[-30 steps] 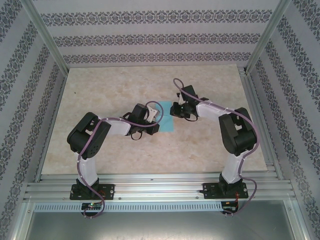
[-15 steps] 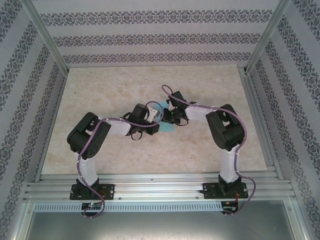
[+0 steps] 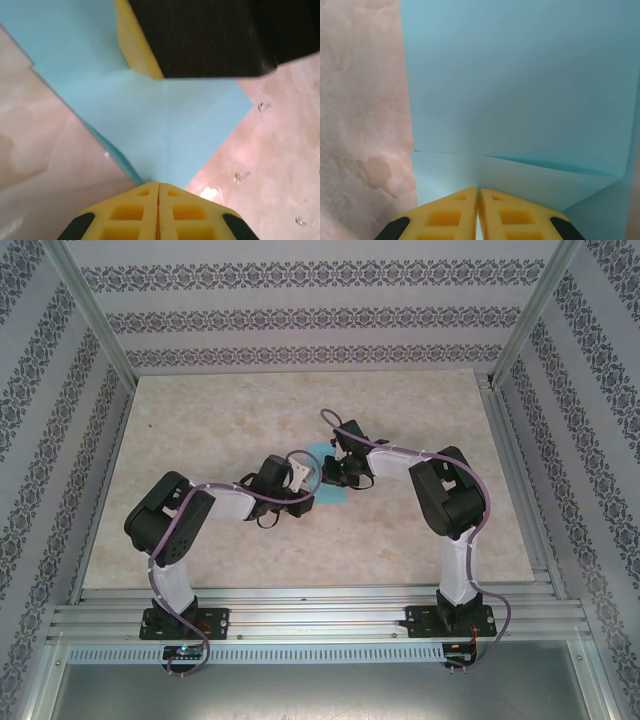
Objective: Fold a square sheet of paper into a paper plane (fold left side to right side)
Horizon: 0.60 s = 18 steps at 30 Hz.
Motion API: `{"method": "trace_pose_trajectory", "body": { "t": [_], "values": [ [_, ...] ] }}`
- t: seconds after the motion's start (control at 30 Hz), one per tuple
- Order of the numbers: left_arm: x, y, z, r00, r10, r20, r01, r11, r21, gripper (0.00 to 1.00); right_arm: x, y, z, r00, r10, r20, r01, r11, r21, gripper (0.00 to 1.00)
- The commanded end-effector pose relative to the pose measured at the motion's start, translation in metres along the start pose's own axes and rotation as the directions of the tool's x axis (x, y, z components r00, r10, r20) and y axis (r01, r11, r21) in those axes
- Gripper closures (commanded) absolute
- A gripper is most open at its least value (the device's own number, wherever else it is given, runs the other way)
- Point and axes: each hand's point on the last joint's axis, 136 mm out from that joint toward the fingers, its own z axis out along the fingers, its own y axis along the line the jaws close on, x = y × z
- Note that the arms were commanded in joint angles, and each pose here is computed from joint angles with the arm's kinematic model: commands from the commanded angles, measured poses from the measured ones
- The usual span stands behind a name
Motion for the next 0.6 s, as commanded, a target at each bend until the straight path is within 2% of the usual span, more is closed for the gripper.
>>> {"method": "trace_pose_trajectory", "body": {
  "t": [0.0, 0.13, 0.33, 0.4, 0.57],
  "values": [
    [0.11, 0.017, -0.011, 0.938, -0.107, -0.33, 0.079, 0.992, -0.097, 0.92, 0.016, -0.045, 0.018, 0.998, 0.024, -0.053, -0.015, 0.989, 0.149, 0.88],
    [0.099, 0.009, -0.019, 0.951, -0.114, -0.287, 0.095, 0.992, -0.08, 0.92, 0.015, -0.041, 0.018, 0.998, 0.022, -0.052, -0.015, 0.991, 0.131, 0.88],
    [0.048, -0.003, -0.033, 0.977, -0.133, -0.168, 0.129, 0.991, -0.036, 0.94, 0.013, -0.03, 0.016, 0.999, 0.025, -0.041, -0.021, 0.997, 0.077, 0.88],
    [0.025, -0.008, -0.038, 0.98, -0.166, -0.113, 0.167, 0.986, 0.005, 0.94, 0.009, -0.026, 0.012, 0.999, 0.024, -0.029, -0.022, 0.998, 0.063, 0.88],
    [-0.029, -0.038, -0.044, 0.98, -0.199, -0.027, 0.2, 0.959, 0.2, 0.92, 0.004, -0.022, 0.007, 1.0, 0.028, -0.009, -0.027, 0.998, 0.05, 0.88]
  ]
}}
